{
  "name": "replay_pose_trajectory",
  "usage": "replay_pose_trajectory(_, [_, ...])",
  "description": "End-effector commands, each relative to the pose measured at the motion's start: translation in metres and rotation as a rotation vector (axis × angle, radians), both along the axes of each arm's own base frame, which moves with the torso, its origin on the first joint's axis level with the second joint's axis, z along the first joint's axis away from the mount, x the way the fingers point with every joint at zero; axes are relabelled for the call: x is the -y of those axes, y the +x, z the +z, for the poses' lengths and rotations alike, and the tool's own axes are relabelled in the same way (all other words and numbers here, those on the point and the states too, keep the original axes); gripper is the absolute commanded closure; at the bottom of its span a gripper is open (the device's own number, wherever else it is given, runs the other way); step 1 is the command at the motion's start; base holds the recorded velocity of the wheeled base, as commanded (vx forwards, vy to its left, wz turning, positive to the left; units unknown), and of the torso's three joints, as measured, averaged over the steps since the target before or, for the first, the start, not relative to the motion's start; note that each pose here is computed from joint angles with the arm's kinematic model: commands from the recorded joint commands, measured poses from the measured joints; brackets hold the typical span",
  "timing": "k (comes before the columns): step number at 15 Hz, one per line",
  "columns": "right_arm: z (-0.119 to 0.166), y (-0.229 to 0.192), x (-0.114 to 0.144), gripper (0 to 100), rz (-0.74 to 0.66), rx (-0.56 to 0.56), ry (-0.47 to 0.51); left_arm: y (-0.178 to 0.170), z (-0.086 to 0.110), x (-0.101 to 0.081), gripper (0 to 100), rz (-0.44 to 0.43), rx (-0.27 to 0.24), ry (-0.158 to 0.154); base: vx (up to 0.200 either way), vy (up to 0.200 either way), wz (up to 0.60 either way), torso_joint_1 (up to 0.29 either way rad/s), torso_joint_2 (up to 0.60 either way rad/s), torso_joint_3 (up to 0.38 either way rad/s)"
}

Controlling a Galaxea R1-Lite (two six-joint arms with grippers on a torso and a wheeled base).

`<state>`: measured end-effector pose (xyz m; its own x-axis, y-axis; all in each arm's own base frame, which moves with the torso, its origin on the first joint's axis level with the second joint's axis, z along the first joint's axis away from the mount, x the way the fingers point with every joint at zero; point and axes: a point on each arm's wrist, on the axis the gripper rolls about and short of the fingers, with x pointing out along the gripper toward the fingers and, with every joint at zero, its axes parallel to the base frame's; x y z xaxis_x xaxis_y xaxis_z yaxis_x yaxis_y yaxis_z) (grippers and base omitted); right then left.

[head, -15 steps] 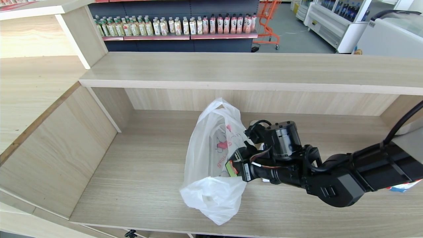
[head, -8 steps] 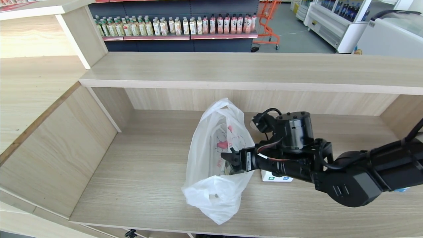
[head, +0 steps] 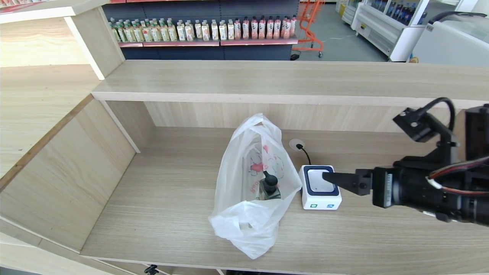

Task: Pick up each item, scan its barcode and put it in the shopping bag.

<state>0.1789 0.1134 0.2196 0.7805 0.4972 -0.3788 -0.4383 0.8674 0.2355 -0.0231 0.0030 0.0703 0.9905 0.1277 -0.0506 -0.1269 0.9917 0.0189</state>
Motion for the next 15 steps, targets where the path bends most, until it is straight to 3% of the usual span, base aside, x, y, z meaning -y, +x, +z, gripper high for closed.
replay_pose_trajectory(1, [0.027,-0.046,0.037,0,-0.073,0.111,0.012,0.0,0.0,0.0,0,0.001,0.0,0.0,0.0,0.0,0.0,0.0,0.0,0.0])
replay_pose_trajectory(6, [0.024,-0.059,0.045,0,-0.074,0.098,0.004,0.0,0.0,0.0,0,0.001,-0.001,0.001,0.0,0.0,0.0,0.0,0.0,0.0])
replay_pose_trajectory(12, [0.022,-0.057,0.055,0,-0.147,0.072,-0.006,0.0,0.0,0.0,0,0.001,0.0,0.001,-0.2,0.0,0.0,0.003,0.0,0.002])
replay_pose_trajectory(15, [0.021,-0.054,0.06,0,-0.201,0.059,0.014,0.0,0.0,0.0,0,0.001,-0.001,-0.002,0.0,0.0,0.0,0.0,0.0,0.0])
